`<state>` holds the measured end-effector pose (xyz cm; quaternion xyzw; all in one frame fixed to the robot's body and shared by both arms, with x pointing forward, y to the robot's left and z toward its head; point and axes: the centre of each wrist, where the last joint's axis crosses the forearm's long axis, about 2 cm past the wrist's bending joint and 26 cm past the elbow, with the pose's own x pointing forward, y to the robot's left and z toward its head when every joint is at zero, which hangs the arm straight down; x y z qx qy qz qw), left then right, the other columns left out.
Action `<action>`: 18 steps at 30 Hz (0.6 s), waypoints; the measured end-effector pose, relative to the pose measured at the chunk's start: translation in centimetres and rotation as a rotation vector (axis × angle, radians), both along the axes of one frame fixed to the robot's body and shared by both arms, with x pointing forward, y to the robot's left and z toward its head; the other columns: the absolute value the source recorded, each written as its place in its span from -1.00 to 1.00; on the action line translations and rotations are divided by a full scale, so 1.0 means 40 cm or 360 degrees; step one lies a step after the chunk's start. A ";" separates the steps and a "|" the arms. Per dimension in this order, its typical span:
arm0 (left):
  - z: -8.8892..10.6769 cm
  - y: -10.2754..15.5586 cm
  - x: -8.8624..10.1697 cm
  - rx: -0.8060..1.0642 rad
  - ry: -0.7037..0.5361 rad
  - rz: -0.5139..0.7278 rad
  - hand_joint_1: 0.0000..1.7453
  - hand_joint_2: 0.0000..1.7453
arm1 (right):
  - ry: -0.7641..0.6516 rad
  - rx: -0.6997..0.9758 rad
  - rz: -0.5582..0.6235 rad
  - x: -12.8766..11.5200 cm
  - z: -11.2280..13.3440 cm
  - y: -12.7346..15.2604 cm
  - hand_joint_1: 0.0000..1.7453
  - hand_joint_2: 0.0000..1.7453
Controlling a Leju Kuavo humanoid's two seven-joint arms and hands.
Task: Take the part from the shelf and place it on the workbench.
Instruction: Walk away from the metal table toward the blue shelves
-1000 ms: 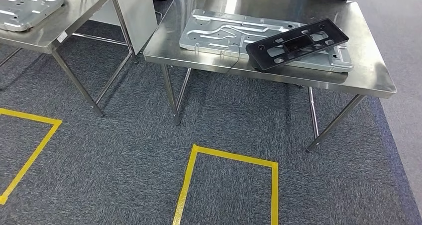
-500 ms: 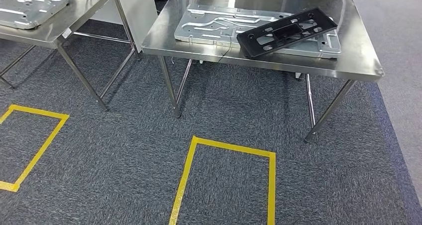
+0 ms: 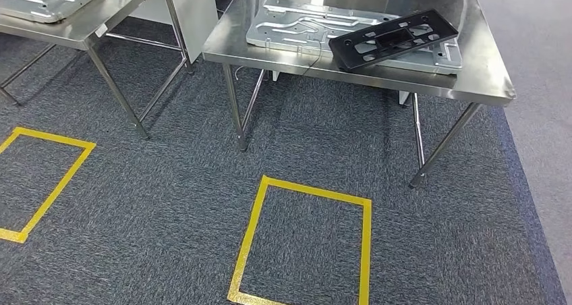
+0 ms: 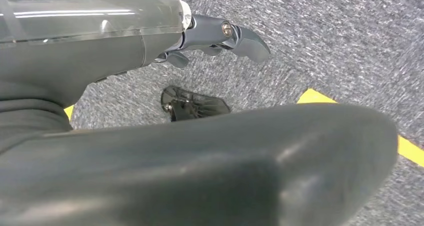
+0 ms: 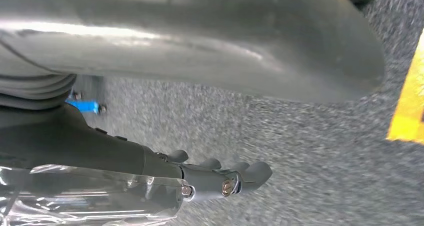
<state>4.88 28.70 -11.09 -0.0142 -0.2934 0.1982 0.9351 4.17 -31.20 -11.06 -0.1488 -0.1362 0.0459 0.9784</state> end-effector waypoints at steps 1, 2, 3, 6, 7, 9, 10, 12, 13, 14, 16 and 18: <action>0.000 0.000 -0.001 0.0000 0.0001 0.0000 -1.00 -1.00 | -0.0001 0.0002 -0.0023 -0.002 0.000 -0.001 -1.00 -1.00; 0.000 0.000 -0.001 0.0000 0.0001 -0.0001 -1.00 -1.00 | 0.0000 0.0003 -0.0042 -0.003 0.000 -0.002 -1.00 -1.00; 0.000 -0.001 -0.001 0.0000 0.0001 -0.0003 -1.00 -1.00 | 0.0003 0.0004 -0.0058 -0.004 0.000 -0.002 -1.00 -1.00; 0.000 -0.002 -0.001 0.0000 0.0000 -0.0009 -1.00 -1.00 | 0.0013 0.0000 -0.0102 -0.001 0.000 -0.004 -1.00 -1.00; 0.000 -0.002 0.000 0.0000 -0.0001 -0.0011 -1.00 -1.00 | 0.0018 -0.0001 -0.0116 0.000 0.000 -0.004 -1.00 -1.00; 0.000 -0.003 0.002 0.0000 -0.0004 -0.0012 -1.00 -1.00 | 0.0031 -0.0004 -0.0149 -0.002 0.000 -0.005 -1.00 -1.00; 0.000 -0.003 0.003 0.0000 -0.0006 -0.0012 -1.00 -1.00 | 0.0038 -0.0003 -0.0168 -0.004 0.000 -0.005 -1.00 -1.00; 0.000 -0.004 0.003 0.0000 -0.0007 -0.0012 -1.00 -1.00 | 0.0048 0.0005 -0.0215 -0.004 0.000 -0.004 -1.00 -1.00; 0.000 -0.004 0.001 0.0000 -0.0005 -0.0012 -1.00 -1.00 | 0.0049 0.0010 -0.0241 -0.004 0.000 -0.003 -1.00 -1.00; 0.000 -0.004 -0.002 0.0000 -0.0002 -0.0013 -1.00 -1.00 | 0.0051 0.0015 -0.0267 -0.004 0.000 -0.003 -1.00 -1.00; -0.001 -0.004 -0.006 0.0000 0.0004 -0.0014 -1.00 -1.00 | 0.0053 0.0024 -0.0309 -0.006 0.000 -0.003 -1.00 -1.00; -0.001 -0.005 -0.007 0.0000 0.0005 -0.0016 -1.00 -1.00 | 0.0057 0.0033 -0.0339 -0.009 -0.001 -0.001 -1.00 -1.00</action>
